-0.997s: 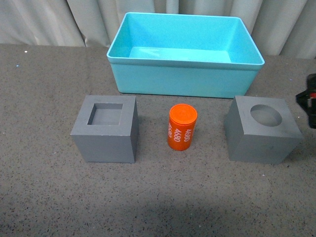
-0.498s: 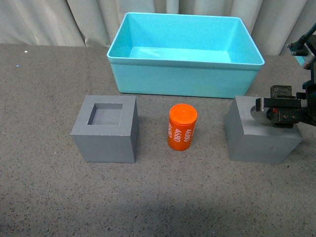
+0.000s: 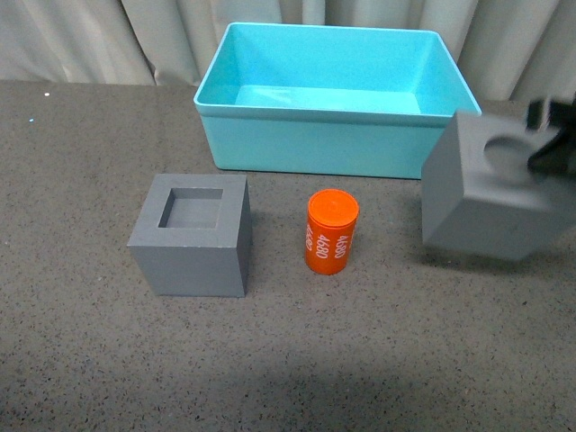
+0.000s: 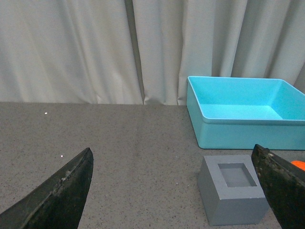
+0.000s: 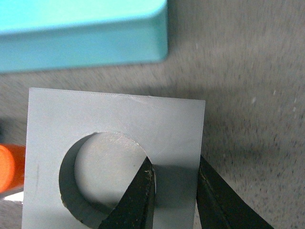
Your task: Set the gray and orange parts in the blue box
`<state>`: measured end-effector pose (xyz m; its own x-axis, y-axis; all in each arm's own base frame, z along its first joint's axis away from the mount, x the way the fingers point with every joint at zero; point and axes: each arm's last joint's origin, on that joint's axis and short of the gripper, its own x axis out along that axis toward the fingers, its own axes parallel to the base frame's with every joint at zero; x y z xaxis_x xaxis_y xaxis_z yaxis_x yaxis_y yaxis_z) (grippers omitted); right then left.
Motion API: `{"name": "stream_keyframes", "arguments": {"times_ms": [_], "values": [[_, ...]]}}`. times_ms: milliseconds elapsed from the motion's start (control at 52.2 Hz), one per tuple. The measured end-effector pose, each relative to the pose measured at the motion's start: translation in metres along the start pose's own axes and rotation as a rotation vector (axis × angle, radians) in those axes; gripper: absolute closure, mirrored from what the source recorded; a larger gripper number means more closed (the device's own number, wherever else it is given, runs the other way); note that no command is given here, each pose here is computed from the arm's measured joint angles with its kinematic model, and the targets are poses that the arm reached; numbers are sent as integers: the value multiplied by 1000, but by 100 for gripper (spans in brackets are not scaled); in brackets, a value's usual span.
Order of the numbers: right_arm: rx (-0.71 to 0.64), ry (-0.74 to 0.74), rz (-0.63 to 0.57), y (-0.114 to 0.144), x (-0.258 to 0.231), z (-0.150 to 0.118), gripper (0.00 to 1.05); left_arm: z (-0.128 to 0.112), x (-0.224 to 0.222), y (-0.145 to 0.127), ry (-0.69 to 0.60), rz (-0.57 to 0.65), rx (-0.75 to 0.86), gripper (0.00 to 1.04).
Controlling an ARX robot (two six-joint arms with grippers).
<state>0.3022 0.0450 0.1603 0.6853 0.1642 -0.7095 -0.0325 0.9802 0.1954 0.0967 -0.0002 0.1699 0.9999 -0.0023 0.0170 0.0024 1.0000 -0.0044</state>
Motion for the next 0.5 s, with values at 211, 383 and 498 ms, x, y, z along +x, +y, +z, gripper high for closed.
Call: {"name": "stream_keyframes", "arguments": {"times_ms": [211,383,498], "values": [[-34,-270,76,23,-30,67,87,0,0,0,0,0,0,7],[-52,-291,76,35,14,103,87,0,0,0,0,0,0,7],[-70,-258,61,36,42,110,87,0,0,0,0,0,0,7]]}}
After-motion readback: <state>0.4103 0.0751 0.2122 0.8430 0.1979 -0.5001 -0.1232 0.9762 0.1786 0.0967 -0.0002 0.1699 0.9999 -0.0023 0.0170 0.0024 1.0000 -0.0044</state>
